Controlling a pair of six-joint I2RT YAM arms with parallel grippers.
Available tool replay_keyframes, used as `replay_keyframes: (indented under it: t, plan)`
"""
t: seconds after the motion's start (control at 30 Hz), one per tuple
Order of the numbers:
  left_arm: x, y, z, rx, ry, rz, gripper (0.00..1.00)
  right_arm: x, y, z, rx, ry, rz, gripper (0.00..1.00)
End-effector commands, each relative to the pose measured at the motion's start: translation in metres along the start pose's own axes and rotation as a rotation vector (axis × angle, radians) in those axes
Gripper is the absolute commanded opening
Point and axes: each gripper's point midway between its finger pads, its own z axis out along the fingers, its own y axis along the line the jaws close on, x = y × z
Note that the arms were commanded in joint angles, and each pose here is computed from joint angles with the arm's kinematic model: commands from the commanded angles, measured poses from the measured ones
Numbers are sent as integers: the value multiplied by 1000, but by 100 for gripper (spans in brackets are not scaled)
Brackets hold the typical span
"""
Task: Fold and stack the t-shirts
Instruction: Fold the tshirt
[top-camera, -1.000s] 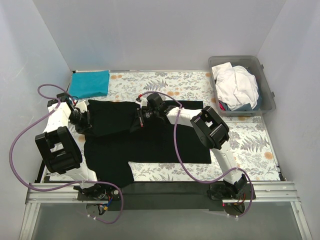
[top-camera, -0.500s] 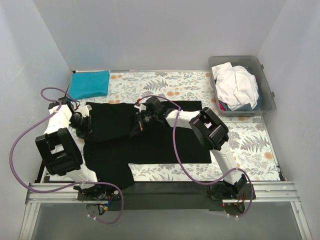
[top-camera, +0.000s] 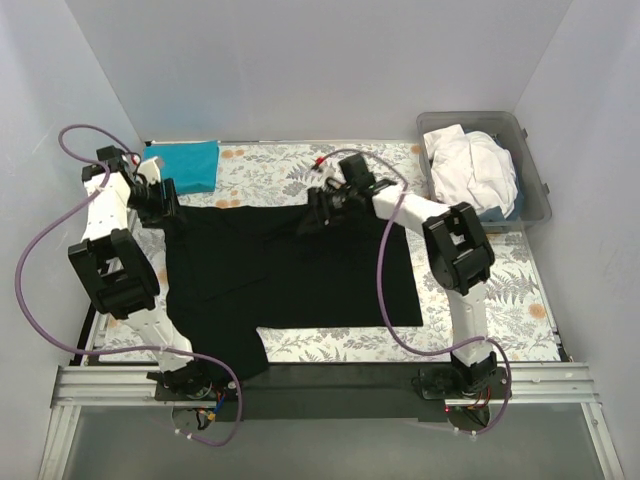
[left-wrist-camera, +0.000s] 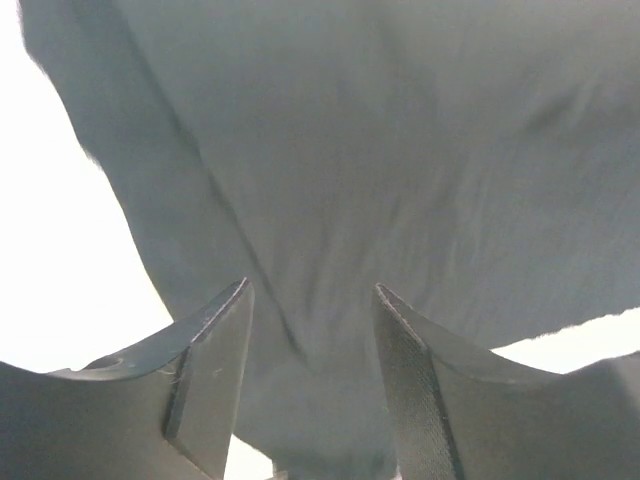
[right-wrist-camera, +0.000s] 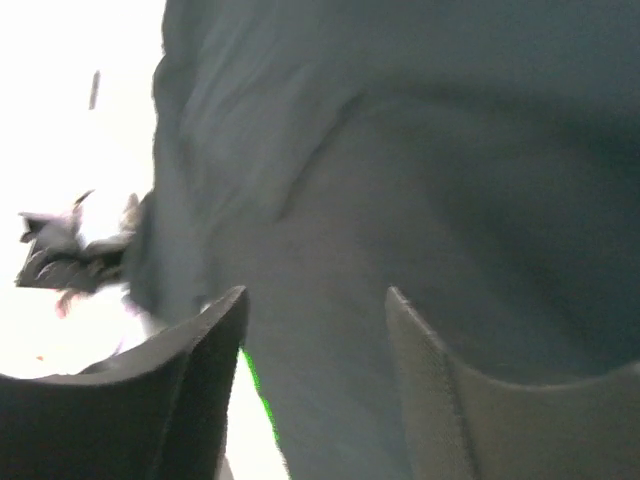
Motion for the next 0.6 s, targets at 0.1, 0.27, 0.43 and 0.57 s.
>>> replay_keyframes:
  t: [0.1,0.27,0.43,0.57]
  plan:
    - [-87,3,25,110,-183,-61,42,-52,-74,-100,300,-104,-173,55]
    - [-113,13,41,129,-262,-108,42,-46,-127,-127,417,-68,-128,51]
    - [-125,18,69,185,-259,-167,47,-41,-167,-140,480,-58,-78,50]
    - [-115,40,96,119,-226,-218,47,-37,-188,-140,507,-44,-42,48]
